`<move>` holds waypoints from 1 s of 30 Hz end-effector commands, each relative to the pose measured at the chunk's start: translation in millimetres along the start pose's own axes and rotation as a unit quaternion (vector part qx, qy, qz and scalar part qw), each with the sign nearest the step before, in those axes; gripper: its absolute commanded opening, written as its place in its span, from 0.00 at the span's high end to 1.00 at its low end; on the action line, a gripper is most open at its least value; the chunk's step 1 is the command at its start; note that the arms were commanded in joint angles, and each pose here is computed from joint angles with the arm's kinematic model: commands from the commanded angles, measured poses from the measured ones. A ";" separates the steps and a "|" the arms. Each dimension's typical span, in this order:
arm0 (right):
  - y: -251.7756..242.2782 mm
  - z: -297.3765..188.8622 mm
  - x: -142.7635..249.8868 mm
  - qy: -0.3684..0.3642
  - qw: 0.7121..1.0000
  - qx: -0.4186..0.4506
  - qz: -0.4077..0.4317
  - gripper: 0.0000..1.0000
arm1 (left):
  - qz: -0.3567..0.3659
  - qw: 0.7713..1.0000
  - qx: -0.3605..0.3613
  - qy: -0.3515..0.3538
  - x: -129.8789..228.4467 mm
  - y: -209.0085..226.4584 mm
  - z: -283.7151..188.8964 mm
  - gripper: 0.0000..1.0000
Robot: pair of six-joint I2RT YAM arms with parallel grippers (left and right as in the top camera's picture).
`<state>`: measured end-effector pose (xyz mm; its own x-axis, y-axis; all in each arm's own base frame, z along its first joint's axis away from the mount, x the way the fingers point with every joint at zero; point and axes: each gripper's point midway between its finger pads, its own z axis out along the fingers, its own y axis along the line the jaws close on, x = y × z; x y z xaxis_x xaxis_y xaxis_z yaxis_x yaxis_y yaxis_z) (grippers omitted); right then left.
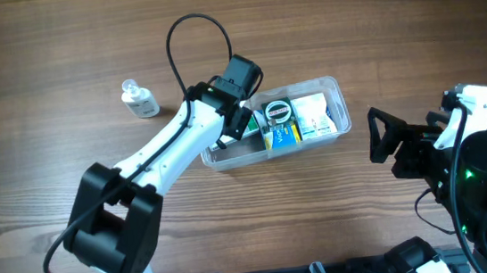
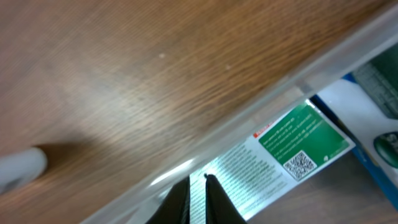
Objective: Pack container
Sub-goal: 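Move left gripper to the white pump bottle and grasp it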
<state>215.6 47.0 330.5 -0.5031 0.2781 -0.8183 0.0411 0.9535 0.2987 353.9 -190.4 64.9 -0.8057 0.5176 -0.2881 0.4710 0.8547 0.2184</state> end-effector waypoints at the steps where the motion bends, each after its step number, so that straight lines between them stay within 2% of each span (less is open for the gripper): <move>1: -2.7 -0.6 -3.6 -0.007 1.000 0.008 0.001 0.00 | -0.052 0.995 -0.005 -0.089 -43.4 24.1 -78.9 0.59; 2: -2.6 -0.6 -3.6 -0.007 1.000 0.008 0.002 0.00 | -0.058 0.992 -0.003 -0.110 -49.8 29.2 -101.0 0.50; 3: -2.7 -0.6 -3.6 -0.007 1.000 0.008 0.001 0.00 | -0.064 0.989 -0.003 -0.134 -54.8 34.7 -123.3 0.34; 5: -2.7 -0.6 -3.6 -0.007 1.000 0.008 0.002 0.00 | -0.072 0.982 -0.001 -0.175 -58.9 42.6 -155.1 0.17; 9: -2.7 -0.6 -3.6 -0.007 1.000 0.008 0.001 0.00 | -0.076 0.976 -0.009 -0.204 -49.4 59.2 -188.1 0.00; 10: -2.7 -0.5 -3.4 -0.007 1.000 0.008 0.001 0.00 | -0.085 0.977 -0.016 -0.196 -45.5 67.2 -185.8 0.00; 12: -2.7 -0.5 -3.4 -0.007 1.000 0.008 0.001 0.00 | -0.168 0.970 -0.030 -0.172 -35.2 101.2 -172.3 0.00; 15: -2.7 -0.6 -3.6 -0.007 1.000 0.008 0.002 0.00 | -0.309 0.940 -0.050 -0.137 -16.5 159.9 -145.0 0.00; 18: -2.7 -0.5 -3.5 -0.007 1.000 0.008 0.001 0.00 | -0.365 0.922 -0.037 -0.123 -7.5 197.6 -121.3 0.00; 23: -2.7 -0.5 -3.4 -0.007 1.000 0.008 0.001 0.00 | -0.353 0.931 -0.007 -0.093 -3.1 209.6 -84.5 0.00; 25: -2.7 -0.5 -3.4 -0.007 1.000 0.008 0.002 0.00 | -0.353 0.933 -0.009 -0.062 3.6 207.1 -65.0 0.08; 26: -2.8 -0.5 -3.5 -0.007 1.000 0.009 0.001 0.00 | -0.357 0.933 -0.015 -0.046 7.7 207.3 -54.4 0.17; 30: -2.7 -0.5 -3.4 -0.007 1.000 0.008 0.001 0.00 | -0.356 0.935 -0.012 -0.009 14.6 202.3 -23.2 0.21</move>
<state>215.6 47.0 330.5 -0.5031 0.2781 -0.8183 0.0411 0.9535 0.2987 428.0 -9.0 148.4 -0.8826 -0.1834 -0.4330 -0.1952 0.9806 -0.0174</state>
